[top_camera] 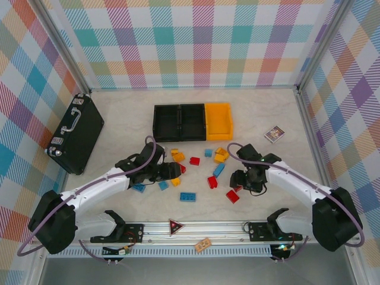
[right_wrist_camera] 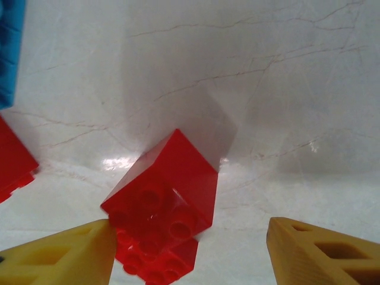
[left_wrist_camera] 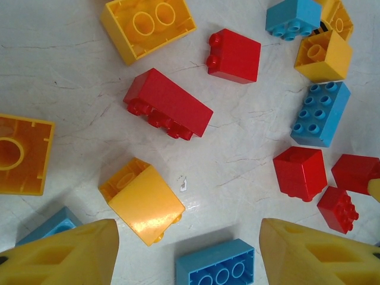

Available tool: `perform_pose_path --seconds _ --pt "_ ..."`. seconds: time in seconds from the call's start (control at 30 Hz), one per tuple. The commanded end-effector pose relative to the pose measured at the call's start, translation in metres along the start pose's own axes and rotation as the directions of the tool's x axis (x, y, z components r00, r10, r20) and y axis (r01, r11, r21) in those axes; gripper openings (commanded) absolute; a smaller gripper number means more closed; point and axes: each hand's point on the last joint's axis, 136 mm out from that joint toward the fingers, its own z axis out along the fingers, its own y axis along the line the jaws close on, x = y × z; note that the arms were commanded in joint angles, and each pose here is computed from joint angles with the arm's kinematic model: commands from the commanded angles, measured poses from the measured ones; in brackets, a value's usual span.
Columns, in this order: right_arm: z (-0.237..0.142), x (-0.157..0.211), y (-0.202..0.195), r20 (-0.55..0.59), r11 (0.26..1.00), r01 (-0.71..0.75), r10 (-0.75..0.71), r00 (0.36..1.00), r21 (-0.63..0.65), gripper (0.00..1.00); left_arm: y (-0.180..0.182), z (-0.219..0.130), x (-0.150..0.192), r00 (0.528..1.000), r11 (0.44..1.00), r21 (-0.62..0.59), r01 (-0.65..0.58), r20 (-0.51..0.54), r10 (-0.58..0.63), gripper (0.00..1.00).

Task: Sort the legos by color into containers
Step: Move the lego to the bottom-center of the table.

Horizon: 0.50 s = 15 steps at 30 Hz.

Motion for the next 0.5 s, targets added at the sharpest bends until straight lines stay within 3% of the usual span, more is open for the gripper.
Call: perform_pose_path --seconds 0.0,0.27,0.47 --pt "0.0 -0.013 0.002 0.04 0.999 0.02 -0.022 0.999 0.029 0.66 0.001 0.003 0.001 1.0 1.0 -0.012 0.0 0.012 0.0 0.64" --pt "0.003 -0.027 0.007 0.06 0.999 0.021 -0.023 0.998 0.049 0.49 0.001 0.004 0.004 1.0 1.0 -0.02 -0.007 0.012 0.007 0.64" --pt "0.009 -0.029 0.007 0.051 0.998 0.03 -0.033 0.998 0.063 0.51 0.004 0.006 0.006 1.0 0.999 -0.034 -0.009 0.013 0.009 0.64"
